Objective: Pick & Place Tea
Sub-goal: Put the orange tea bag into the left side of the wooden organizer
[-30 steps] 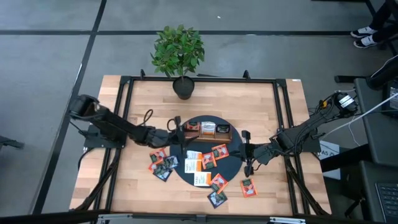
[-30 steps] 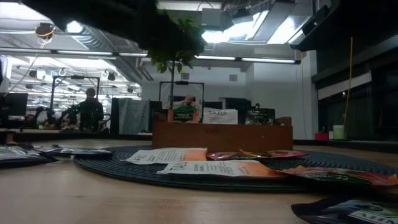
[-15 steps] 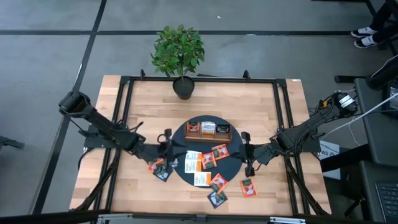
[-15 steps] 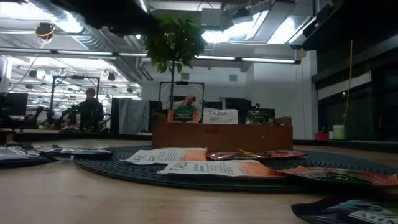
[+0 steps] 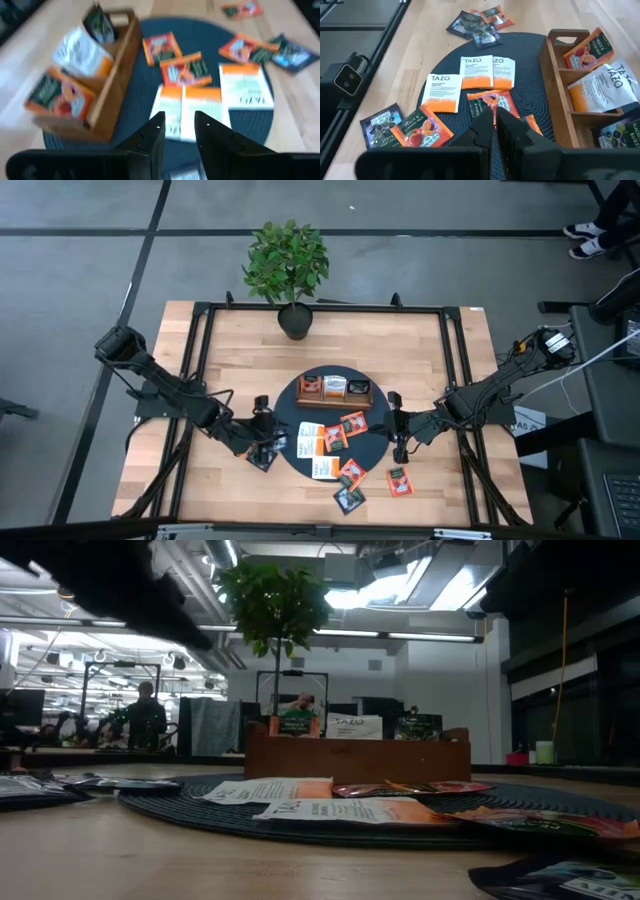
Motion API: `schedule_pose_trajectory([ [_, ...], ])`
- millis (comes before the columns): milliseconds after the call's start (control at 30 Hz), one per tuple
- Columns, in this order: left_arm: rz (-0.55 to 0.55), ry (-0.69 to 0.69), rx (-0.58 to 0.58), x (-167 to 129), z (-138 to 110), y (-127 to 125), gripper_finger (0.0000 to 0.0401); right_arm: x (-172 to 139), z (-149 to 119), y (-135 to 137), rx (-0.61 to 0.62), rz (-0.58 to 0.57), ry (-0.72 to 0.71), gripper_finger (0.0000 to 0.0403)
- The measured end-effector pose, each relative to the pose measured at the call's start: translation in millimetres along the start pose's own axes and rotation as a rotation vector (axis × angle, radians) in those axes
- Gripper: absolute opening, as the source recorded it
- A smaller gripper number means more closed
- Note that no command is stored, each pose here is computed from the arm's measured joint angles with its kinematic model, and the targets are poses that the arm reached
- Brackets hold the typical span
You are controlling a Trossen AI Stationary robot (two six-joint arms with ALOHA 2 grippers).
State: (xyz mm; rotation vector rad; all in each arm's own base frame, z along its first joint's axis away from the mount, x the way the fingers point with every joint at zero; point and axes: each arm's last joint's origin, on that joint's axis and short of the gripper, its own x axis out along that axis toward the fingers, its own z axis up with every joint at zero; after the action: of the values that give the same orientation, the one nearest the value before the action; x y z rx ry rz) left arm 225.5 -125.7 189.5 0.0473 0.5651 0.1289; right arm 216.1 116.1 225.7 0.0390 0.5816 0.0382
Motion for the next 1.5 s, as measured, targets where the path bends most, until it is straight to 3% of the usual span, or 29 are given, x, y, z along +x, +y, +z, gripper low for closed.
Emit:
schedule_pose_trajectory([
  [267, -0.079, 0.187, -0.122, 0, -14, 3, 0.0102, 0, 0, 0, 0.027, -0.011, -0.004, 0.0026],
  [800, -0.108, 0.221, -0.137, 0, -16, 2, 0.0102, 0, 0, 0, 0.026, -0.011, -0.003, 0.0026],
  [1500, -0.137, 0.330, -0.245, -2, -23, 3, 0.0102, 0, 0, -1, 0.025, -0.025, -0.008, 0.0026],
])
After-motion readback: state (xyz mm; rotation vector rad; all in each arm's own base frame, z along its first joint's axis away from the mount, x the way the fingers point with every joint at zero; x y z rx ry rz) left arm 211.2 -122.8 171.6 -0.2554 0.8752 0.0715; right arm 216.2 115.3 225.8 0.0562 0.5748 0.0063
